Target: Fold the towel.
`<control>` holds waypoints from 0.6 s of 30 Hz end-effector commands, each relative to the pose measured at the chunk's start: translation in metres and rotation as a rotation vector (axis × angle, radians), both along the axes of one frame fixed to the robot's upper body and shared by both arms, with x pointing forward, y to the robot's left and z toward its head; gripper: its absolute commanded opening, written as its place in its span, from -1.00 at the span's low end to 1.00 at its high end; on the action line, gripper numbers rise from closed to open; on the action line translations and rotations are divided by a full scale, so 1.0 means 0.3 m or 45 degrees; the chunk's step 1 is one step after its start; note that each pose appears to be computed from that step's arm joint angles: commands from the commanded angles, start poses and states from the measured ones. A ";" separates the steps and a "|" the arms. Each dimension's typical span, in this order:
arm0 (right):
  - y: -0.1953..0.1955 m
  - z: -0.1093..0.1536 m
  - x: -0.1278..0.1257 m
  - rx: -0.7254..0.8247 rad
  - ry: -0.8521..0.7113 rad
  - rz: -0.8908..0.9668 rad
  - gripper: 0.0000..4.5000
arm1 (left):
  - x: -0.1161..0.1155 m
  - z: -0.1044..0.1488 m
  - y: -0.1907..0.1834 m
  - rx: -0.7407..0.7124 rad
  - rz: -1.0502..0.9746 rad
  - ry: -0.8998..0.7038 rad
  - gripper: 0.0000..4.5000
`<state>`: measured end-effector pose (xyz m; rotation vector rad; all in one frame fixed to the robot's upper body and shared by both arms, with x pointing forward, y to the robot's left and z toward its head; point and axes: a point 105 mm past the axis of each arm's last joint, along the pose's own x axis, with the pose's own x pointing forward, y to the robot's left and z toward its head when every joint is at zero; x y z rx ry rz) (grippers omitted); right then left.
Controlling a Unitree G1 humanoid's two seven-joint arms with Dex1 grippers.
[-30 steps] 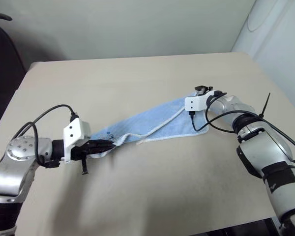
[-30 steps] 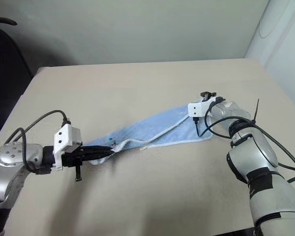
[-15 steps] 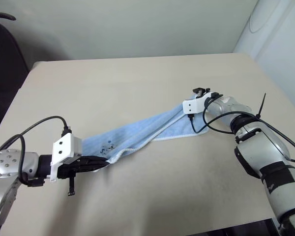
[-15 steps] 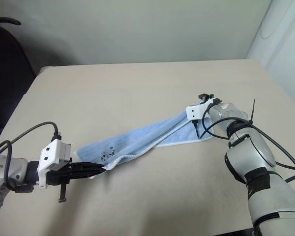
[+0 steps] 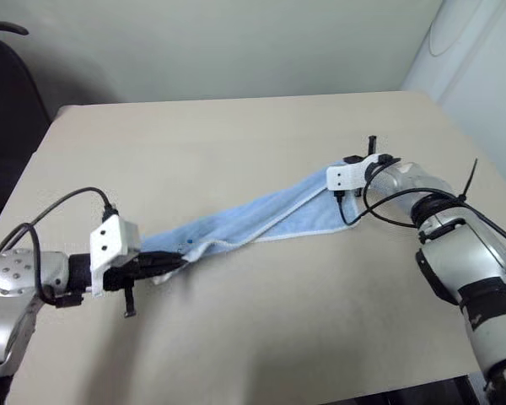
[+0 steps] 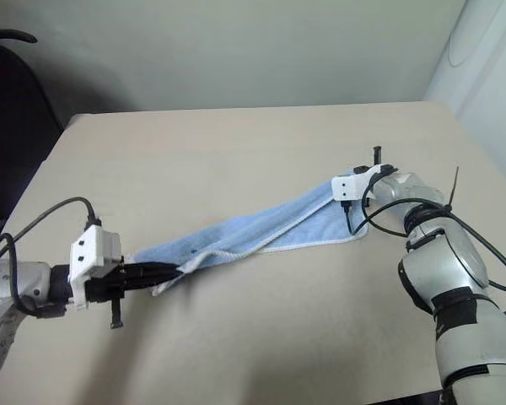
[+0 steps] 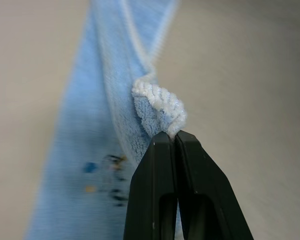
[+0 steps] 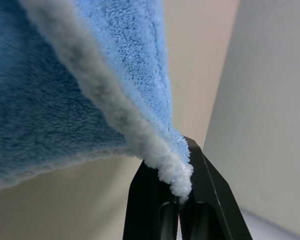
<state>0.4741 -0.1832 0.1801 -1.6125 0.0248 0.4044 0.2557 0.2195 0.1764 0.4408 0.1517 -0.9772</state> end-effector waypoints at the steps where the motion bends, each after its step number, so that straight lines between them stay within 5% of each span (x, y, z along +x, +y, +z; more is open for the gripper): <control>1: -0.062 0.184 0.007 0.243 -0.122 -0.065 -0.99 | 0.112 0.152 0.101 -0.183 0.273 -0.269 -1.00; 11: -0.181 0.449 -0.019 0.463 -0.351 -0.173 -0.99 | 0.403 0.478 0.218 -0.616 0.679 -0.654 -1.00; 14: -0.196 0.521 -0.039 0.536 -0.396 -0.148 -0.99 | 0.418 0.546 0.209 -0.652 0.630 -0.693 -1.00; 18: -0.229 0.545 -0.075 0.618 -0.341 -0.085 -0.99 | 0.358 0.525 0.180 -0.579 0.453 -0.653 -1.00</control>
